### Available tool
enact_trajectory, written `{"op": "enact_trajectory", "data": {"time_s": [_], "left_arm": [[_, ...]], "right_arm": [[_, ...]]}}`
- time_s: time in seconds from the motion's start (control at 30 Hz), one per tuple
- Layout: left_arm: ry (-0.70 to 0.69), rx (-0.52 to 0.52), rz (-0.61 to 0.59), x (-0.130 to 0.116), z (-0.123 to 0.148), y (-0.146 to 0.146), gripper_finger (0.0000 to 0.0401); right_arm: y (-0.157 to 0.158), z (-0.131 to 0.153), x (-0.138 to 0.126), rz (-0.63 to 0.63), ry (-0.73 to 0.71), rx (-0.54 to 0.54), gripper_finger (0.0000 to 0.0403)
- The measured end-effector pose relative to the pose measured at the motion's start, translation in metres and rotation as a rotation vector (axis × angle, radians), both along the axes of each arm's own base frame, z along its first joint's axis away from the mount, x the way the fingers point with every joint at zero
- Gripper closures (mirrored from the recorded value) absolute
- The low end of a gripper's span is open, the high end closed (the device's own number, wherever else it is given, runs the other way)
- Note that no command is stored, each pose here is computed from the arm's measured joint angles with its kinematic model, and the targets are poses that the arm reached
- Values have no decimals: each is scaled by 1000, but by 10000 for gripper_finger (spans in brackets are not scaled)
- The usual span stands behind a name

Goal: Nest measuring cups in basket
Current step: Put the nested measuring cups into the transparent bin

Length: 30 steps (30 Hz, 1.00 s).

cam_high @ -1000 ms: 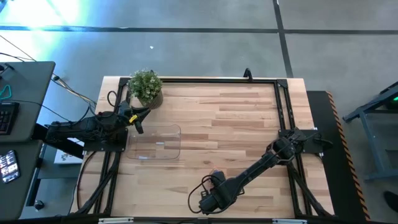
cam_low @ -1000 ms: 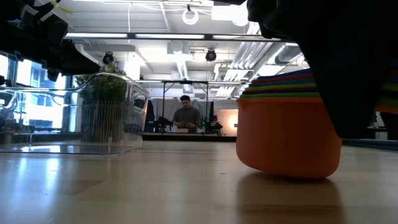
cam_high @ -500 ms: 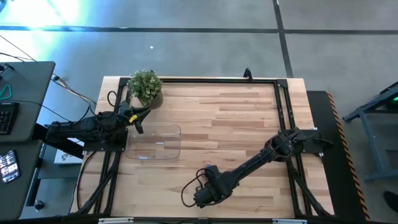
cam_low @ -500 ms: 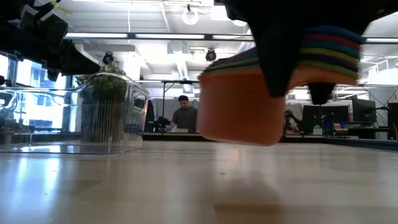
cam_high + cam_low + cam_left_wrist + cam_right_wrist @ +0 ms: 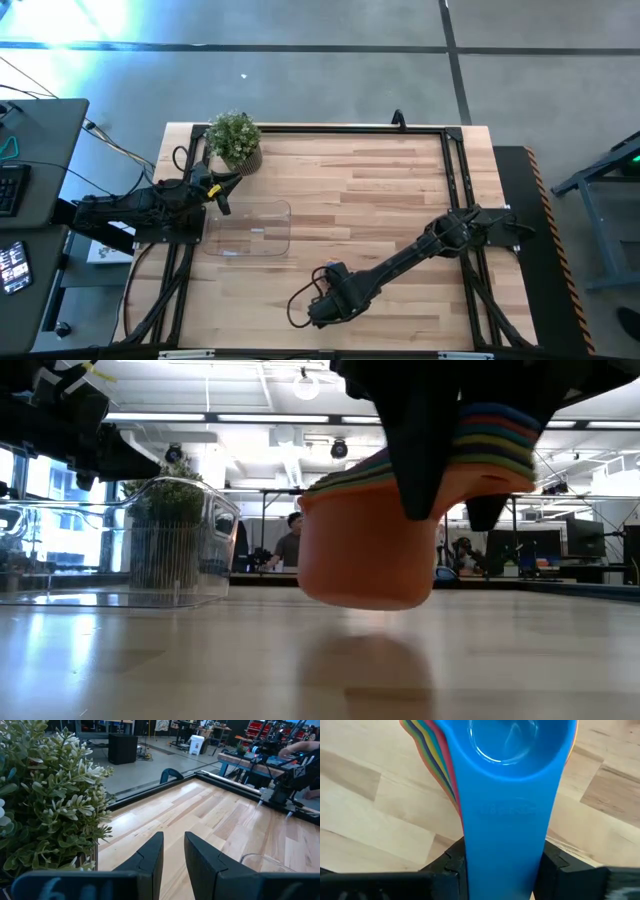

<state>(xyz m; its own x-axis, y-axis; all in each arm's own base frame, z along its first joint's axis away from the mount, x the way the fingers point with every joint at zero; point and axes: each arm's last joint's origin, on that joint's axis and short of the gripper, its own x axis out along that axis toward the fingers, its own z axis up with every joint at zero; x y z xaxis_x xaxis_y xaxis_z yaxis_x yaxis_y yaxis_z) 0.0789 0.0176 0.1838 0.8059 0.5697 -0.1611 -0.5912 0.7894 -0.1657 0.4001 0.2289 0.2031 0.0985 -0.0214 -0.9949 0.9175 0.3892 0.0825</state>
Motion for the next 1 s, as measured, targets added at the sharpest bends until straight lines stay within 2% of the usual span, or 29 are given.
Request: {"op": "enact_trajectory", "data": {"time_s": [0.3,0.67,0.9,1.0], "left_arm": [[0,0,0,0,0,0,334],[0,0,0,0,0,0,334],[0,0,0,0,0,0,334],[0,0,0,0,0,0,334]], "right_arm": [[-11,0,6,-22,0,2,279],[-13,0,11,-28,-10,60,280],[-14,0,12,-47,-17,55,280],[-14,0,13,-57,-49,18,280]]}}
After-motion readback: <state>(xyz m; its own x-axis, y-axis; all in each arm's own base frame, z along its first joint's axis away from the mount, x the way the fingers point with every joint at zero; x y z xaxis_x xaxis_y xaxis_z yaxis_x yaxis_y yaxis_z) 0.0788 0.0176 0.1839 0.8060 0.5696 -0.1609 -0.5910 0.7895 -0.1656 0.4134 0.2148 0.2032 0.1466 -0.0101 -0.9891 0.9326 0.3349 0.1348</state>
